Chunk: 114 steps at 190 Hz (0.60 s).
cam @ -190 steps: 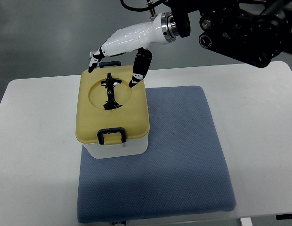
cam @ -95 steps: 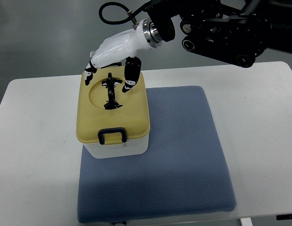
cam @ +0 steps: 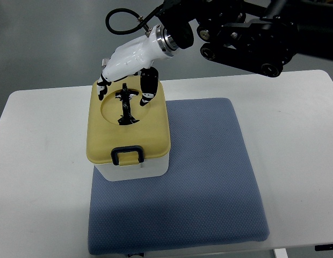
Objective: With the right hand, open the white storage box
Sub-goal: 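Lower the right hand and close its fingers around the black lid handle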
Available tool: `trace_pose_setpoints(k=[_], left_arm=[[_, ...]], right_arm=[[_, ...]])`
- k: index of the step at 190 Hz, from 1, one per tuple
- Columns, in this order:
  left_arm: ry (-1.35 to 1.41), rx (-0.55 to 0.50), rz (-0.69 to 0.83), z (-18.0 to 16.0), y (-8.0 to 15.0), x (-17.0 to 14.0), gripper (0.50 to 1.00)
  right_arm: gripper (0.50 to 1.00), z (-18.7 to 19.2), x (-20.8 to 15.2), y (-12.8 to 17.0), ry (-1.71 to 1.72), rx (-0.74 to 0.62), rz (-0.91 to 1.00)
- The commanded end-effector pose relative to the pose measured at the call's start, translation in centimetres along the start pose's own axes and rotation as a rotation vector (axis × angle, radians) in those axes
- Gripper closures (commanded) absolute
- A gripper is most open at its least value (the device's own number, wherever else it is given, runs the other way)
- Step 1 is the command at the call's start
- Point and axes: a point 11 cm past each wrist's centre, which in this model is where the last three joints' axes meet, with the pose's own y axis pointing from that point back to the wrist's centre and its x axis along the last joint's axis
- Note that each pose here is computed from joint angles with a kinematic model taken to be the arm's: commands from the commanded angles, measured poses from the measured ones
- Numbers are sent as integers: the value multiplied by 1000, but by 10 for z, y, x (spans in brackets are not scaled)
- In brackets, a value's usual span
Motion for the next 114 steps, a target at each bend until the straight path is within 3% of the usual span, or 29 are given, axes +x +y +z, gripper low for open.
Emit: trace_pose_setpoints(k=[1,114], left_arm=[[0,1,0,0,0,0,500],[3,-1,0,0,0,0,500]], right_arm=[[671,-1,1,-2,4,1,-1],[691,10,-16,-12,-48,-14,5]])
